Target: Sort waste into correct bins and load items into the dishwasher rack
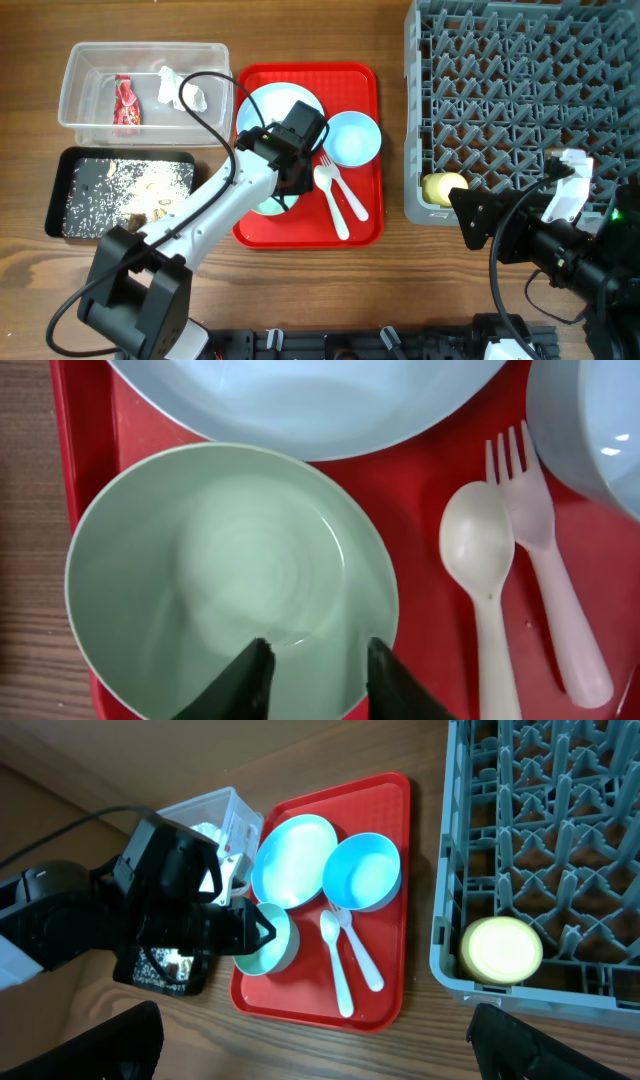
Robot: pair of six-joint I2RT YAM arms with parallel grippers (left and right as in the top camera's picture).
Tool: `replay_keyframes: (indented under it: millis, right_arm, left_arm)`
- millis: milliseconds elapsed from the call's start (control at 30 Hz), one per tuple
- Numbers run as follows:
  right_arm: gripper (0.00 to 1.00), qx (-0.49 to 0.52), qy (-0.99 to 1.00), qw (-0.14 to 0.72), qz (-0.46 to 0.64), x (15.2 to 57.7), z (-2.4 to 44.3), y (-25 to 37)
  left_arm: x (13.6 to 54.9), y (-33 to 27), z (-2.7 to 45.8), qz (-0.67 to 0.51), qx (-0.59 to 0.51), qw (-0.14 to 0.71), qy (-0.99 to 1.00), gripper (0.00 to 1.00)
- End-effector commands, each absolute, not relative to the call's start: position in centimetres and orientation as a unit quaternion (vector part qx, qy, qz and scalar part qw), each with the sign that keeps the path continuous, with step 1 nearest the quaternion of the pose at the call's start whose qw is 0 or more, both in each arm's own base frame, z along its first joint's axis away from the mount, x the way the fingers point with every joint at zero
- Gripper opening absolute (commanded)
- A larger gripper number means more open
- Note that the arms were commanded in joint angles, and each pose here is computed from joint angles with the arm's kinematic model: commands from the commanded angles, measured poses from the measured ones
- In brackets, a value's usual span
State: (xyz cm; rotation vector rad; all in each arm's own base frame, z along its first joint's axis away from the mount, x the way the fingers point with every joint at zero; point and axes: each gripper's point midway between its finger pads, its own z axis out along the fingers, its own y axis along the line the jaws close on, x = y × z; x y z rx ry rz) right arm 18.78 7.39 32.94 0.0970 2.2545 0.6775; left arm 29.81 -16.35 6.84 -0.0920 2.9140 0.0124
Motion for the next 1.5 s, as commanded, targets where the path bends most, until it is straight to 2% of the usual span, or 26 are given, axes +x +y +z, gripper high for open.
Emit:
replay_keyframes:
  millis: [0,167,200,233,267,300,400,567,800,1000,1233,1467]
  right_arm:
    - [1.00,0.040,0.884,0.386,0.262,18.8,33.1,7.3]
    - [1.00,0.060,0.882,0.381,0.271,18.8,33.2,7.3]
    - [1.00,0.099,0.877,0.372,0.288,18.9,33.3,7.3]
    - [1.00,0.127,0.874,0.362,0.299,18.9,33.2,7.3]
    - [1.00,0.154,0.870,0.352,0.310,18.9,33.2,7.3]
    - [1.00,0.173,0.866,0.345,0.318,18.9,33.2,7.3]
    - [1.00,0.255,0.845,0.313,0.349,18.9,33.2,7.3]
    - [1.00,0.367,0.803,0.263,0.388,18.9,33.2,7.3]
    - [1.00,0.560,0.683,0.155,0.443,18.9,33.2,7.3]
    - [1.00,0.710,0.526,0.042,0.467,18.9,33.2,7.3]
    - [1.00,0.712,0.525,0.042,0.465,18.9,33.1,7.2]
    - [1.00,0.712,0.525,0.042,0.465,18.9,33.1,7.2]
  left_arm:
    - [29.1,-16.8,7.2,-0.015,-0.046,0.100,0.994,0.35]
    - [29.1,-17.1,12.0,-0.049,-0.047,0.135,0.989,0.34]
    - [29.3,-17.3,13.7,-0.062,-0.046,0.153,0.985,0.37]
    - [29.4,-17.4,15.5,-0.076,-0.047,0.174,0.981,0.44]
    - [29.6,-17.5,17.5,-0.093,-0.047,0.196,0.975,0.63]
    - [29.6,-17.5,19.3,-0.108,-0.048,0.218,0.969,1.00]
    - [28.9,-17.2,24.7,-0.158,-0.049,0.281,0.945,1.00]
    - [26.3,-16.8,29.2,-0.221,-0.037,0.321,0.920,1.00]
    - [24.2,-12.5,32.7,-0.152,0.027,0.416,0.896,1.00]
    - [24.8,-8.6,35.3,-0.096,-0.020,0.494,0.864,1.00]
    - [25.8,-6.5,35.4,-0.127,-0.043,0.561,0.817,1.00]
    - [24.7,-5.5,33.2,-0.161,-0.008,0.641,0.751,1.00]
